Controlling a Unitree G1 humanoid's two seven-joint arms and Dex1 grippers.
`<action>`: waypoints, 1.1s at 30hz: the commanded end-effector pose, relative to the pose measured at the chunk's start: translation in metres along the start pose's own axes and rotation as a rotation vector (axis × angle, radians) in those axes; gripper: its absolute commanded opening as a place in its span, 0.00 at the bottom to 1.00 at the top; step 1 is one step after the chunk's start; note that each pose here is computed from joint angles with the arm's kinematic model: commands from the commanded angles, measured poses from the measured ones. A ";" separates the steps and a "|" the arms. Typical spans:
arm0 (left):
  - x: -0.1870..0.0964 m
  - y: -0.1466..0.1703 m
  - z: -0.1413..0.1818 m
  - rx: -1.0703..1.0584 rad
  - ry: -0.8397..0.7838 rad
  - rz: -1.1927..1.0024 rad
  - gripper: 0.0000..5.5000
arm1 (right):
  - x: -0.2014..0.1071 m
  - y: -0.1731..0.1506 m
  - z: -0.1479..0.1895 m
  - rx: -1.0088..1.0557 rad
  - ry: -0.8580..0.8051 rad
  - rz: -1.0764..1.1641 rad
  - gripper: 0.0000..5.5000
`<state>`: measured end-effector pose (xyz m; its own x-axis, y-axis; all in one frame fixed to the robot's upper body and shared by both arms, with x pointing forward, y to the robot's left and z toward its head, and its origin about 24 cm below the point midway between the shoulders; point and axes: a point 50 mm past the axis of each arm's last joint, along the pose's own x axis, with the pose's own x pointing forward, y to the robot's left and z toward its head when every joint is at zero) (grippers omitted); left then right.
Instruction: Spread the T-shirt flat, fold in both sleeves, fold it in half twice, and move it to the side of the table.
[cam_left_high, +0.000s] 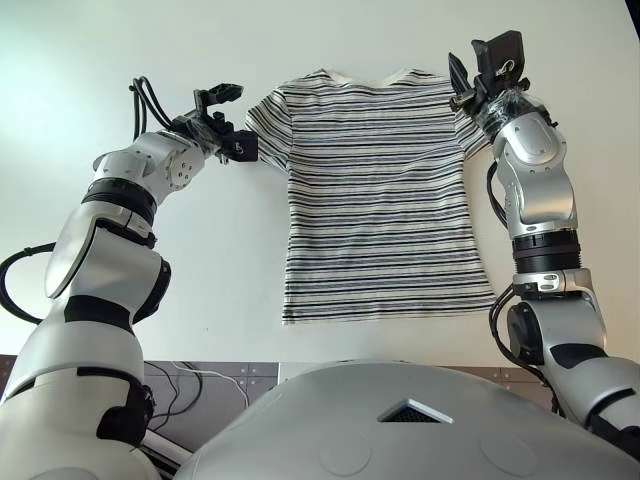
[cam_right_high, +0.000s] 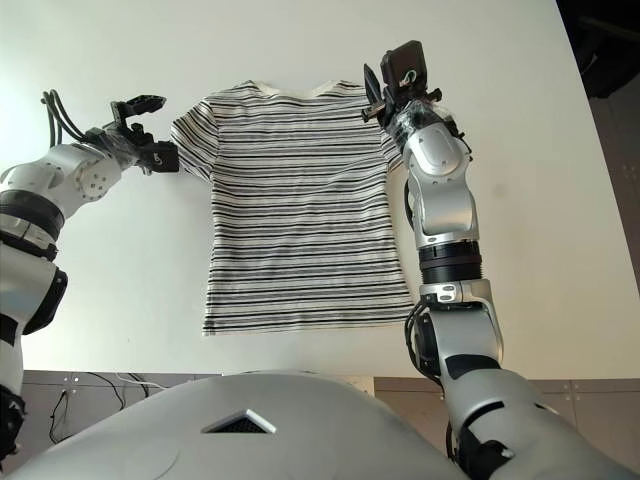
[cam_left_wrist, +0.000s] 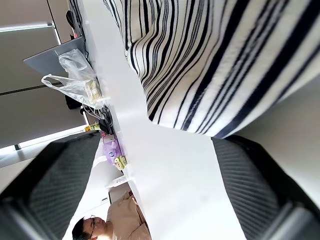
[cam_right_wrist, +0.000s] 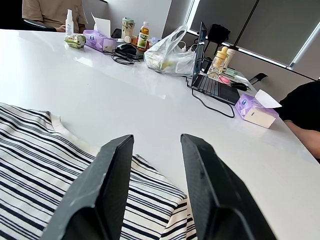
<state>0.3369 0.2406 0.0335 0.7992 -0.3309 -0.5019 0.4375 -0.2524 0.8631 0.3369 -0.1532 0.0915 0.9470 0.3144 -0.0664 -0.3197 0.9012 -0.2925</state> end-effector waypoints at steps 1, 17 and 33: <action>-0.004 -0.037 0.015 -0.008 -0.086 -0.131 0.63 | 0.003 0.000 0.003 -0.003 0.000 0.001 0.31; -0.010 -0.041 0.001 -0.079 0.037 -0.018 0.15 | 0.002 0.001 -0.004 -0.001 0.020 0.001 0.31; -0.010 -0.025 0.012 -0.126 -0.002 0.204 0.02 | 0.000 0.002 -0.007 0.006 0.033 -0.009 0.31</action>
<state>0.3188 0.2421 0.0214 0.8674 -0.3594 -0.3442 0.3327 -0.0956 0.9382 0.3358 -0.1544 0.0840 0.9471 0.3071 -0.0931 -0.3209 0.9030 -0.2858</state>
